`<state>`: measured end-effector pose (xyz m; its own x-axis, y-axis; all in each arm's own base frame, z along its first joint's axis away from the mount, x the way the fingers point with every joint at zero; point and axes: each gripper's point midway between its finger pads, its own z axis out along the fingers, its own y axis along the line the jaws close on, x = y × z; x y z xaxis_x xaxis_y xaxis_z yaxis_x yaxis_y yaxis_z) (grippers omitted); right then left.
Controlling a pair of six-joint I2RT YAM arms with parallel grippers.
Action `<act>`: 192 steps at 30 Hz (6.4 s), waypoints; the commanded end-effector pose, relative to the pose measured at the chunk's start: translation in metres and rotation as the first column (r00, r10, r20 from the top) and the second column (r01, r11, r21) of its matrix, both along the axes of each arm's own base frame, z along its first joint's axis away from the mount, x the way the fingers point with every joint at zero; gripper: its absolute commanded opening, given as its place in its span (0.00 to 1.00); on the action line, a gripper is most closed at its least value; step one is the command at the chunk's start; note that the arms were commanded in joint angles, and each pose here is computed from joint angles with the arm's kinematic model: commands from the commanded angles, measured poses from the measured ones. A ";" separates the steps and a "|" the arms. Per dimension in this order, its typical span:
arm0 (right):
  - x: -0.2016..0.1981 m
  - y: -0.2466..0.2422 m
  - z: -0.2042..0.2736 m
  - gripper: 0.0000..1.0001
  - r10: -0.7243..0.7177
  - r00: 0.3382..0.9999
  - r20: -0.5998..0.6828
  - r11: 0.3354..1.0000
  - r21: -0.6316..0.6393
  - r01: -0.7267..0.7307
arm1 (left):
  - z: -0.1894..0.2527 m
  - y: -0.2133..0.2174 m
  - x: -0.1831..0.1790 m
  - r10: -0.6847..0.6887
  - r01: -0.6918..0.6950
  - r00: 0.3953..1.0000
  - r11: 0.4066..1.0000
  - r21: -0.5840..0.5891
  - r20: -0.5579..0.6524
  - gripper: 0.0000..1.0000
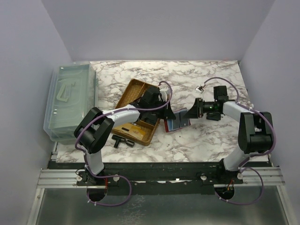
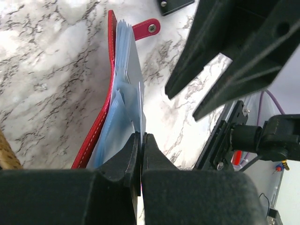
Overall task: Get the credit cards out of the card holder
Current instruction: Remove the credit card from the card holder, then place the credit card in the storage box.
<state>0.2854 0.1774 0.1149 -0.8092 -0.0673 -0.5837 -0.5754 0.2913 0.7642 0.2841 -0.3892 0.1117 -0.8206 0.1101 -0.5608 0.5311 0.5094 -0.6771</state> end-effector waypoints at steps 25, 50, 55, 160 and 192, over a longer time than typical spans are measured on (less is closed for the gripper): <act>-0.020 0.002 0.045 0.33 0.141 0.989 0.037 0.946 0.290 -0.145 | 0.080 -0.025 -0.027 -0.165 0.184 0.983 0.915 -0.358 0.084 0.00; -0.031 -0.008 0.073 0.00 0.165 0.982 0.096 0.887 0.420 -0.190 | 0.109 0.021 -0.032 -0.210 0.234 0.972 0.871 -0.432 0.103 0.00; -0.031 -0.011 0.073 0.00 0.159 0.982 0.101 0.887 0.423 -0.187 | 0.111 0.027 -0.031 -0.209 0.230 0.973 0.867 -0.442 0.096 0.00; 0.108 0.123 0.014 0.00 -0.487 0.863 -0.134 0.845 -0.320 0.428 | 0.110 0.208 -0.001 0.662 -0.694 0.702 0.719 0.042 0.261 0.99; 0.084 0.143 -0.010 0.46 -0.452 0.886 -0.101 0.819 -0.440 0.367 | 0.123 0.214 -0.015 0.710 -0.714 0.669 0.696 -0.076 0.218 0.99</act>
